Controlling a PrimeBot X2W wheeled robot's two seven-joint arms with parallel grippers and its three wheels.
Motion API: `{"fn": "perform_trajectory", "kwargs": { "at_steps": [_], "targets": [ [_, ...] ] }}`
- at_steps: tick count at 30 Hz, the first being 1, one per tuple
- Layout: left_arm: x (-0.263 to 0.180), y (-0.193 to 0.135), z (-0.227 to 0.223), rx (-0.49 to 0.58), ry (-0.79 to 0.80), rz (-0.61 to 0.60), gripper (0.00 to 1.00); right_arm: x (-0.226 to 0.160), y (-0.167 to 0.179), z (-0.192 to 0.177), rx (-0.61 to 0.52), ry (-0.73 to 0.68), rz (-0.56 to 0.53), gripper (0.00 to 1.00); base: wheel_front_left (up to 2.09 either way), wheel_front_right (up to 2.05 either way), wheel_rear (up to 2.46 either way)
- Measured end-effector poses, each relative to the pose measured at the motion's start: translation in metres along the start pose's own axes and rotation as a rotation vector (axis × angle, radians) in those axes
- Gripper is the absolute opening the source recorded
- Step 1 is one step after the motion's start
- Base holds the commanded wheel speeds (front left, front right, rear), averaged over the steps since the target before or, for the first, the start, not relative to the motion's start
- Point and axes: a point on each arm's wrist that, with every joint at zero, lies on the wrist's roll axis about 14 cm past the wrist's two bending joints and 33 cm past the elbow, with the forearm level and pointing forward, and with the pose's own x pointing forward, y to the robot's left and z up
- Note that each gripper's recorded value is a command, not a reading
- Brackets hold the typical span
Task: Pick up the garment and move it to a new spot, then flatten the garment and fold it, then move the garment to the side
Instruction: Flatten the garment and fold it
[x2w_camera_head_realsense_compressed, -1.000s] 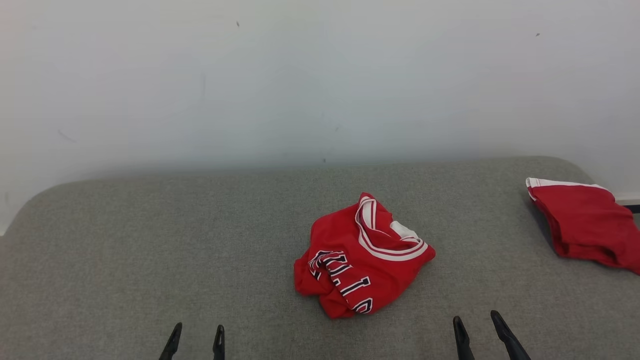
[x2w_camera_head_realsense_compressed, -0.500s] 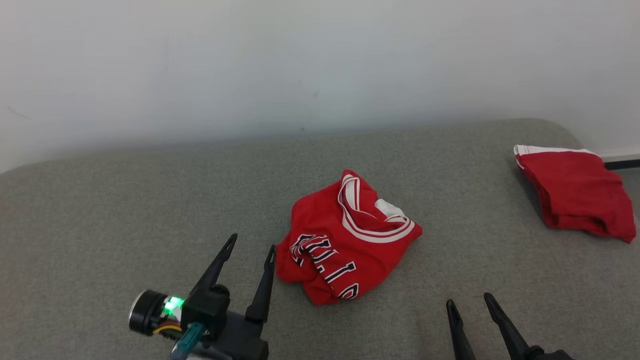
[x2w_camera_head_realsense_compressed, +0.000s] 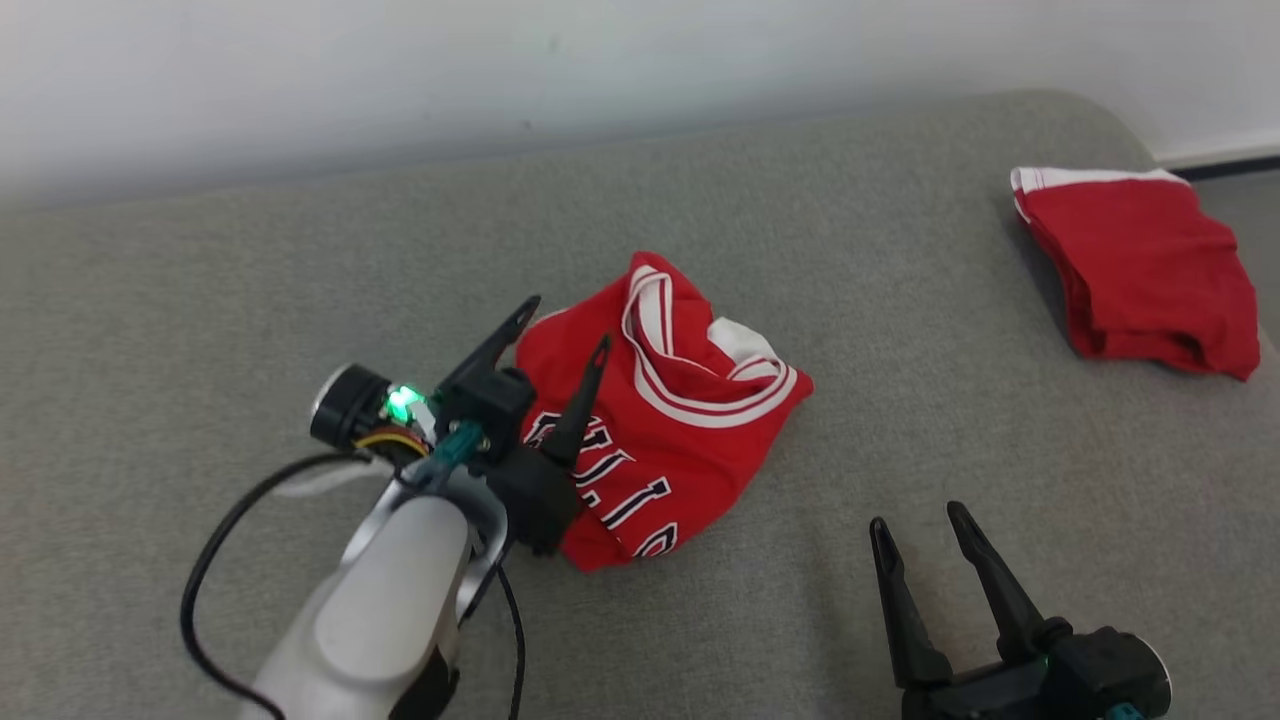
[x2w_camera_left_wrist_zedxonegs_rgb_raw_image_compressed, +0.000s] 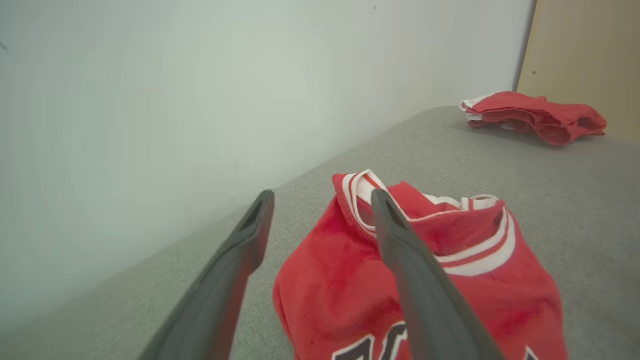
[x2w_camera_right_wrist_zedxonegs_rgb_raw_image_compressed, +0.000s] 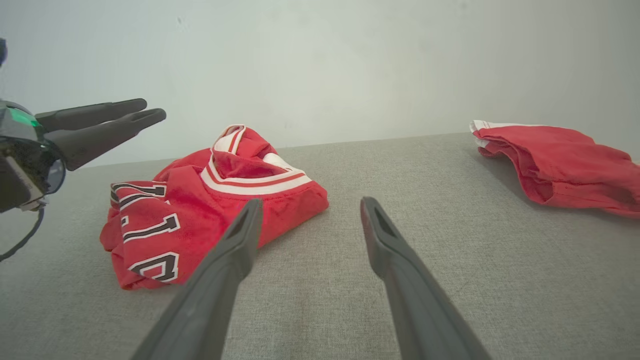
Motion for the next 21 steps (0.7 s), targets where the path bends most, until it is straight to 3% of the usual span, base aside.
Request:
{"fn": "perform_trajectory", "kwargs": {
  "at_steps": [9, 17, 18, 19, 21],
  "targets": [
    [0.045, -0.008, -0.03, -0.002, 0.105, -0.079, 1.0, -0.001, -0.017, -0.012, -0.009, 0.044, -0.063, 1.0, 0.0, 0.0, 0.0],
    [0.054, -0.019, -0.06, -0.043, 0.199, -0.102, 1.0, -0.01, -0.029, -0.016, -0.012, 0.065, -0.113, 1.0, 0.0, 0.0, 0.0],
    [0.054, -0.02, -0.062, -0.044, 0.209, -0.106, 0.49, -0.011, -0.029, -0.016, -0.012, 0.064, -0.114, 1.0, 0.0, 0.0, 0.0],
    [0.053, -0.022, -0.064, -0.05, 0.215, -0.106, 0.05, -0.012, -0.029, -0.016, -0.011, 0.062, -0.113, 1.0, 0.0, 0.0, 0.0],
    [0.051, -0.026, -0.064, -0.054, 0.223, -0.115, 0.0, -0.013, -0.027, -0.014, -0.009, 0.056, -0.111, 1.0, 0.0, 0.0, 0.0]
  ]
}}
